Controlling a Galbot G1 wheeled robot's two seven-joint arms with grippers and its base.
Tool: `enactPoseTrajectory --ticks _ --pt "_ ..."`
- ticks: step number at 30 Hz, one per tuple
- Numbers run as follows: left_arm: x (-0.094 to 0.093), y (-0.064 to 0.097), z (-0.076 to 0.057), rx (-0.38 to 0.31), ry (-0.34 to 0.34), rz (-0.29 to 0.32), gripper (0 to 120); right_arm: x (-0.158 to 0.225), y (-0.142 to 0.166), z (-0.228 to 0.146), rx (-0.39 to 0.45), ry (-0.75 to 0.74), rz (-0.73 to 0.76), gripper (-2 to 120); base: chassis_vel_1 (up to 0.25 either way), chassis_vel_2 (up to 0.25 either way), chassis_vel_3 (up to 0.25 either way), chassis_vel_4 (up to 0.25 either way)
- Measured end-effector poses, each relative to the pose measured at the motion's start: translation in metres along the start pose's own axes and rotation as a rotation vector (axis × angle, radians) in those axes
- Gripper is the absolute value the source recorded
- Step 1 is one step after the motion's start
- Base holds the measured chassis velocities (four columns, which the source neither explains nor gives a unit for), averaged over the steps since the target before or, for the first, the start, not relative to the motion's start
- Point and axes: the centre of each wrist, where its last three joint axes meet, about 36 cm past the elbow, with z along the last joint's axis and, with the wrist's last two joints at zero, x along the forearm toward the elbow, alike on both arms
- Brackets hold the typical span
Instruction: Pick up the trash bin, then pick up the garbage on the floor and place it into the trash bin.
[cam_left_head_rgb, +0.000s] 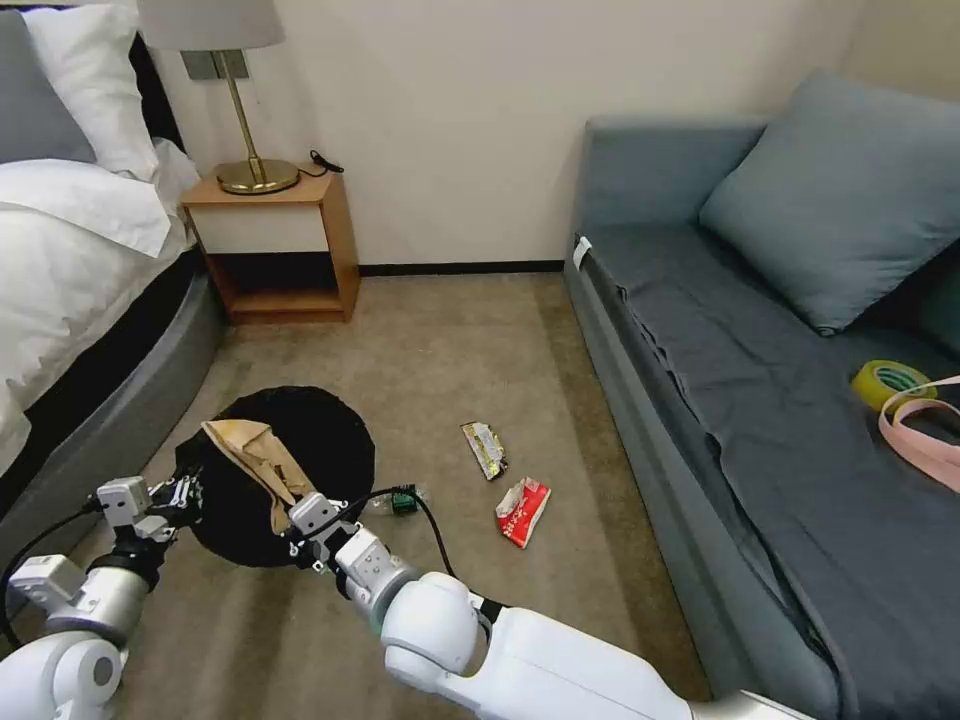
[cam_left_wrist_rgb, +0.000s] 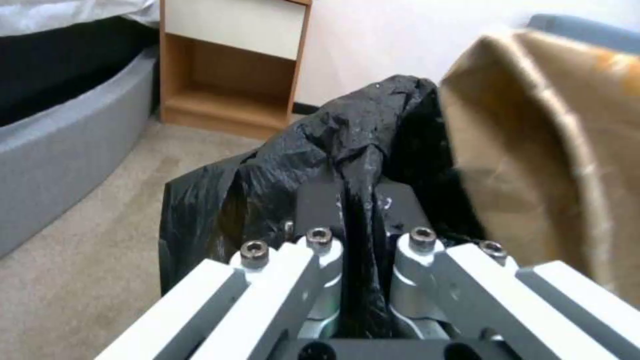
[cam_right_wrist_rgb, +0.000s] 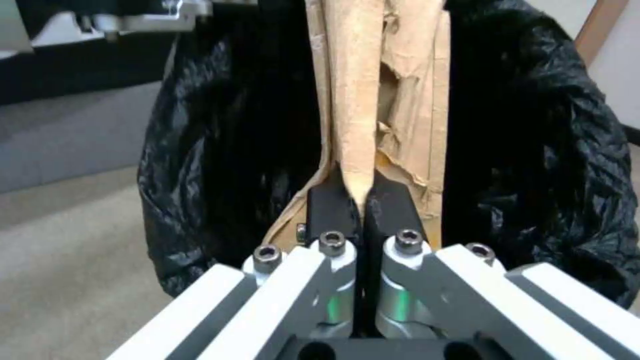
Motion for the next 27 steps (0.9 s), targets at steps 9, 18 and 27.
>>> enactPoseTrajectory --ticks 9,18,27 --pt "-0.007 -0.008 0.003 0.020 0.001 0.013 4 -0.007 -0.001 0.007 0.027 0.011 0.000 14 0.000 0.000 0.000 0.000" --pt "-0.007 -0.007 0.004 0.020 0.007 0.012 4 -0.008 -0.005 0.010 0.035 0.016 0.002 45 0.000 0.000 0.000 0.000" --pt "-0.010 -0.004 0.005 0.023 0.007 -0.004 4 0.000 -0.030 0.000 0.109 -0.063 0.053 82 0.000 0.000 0.000 0.000"
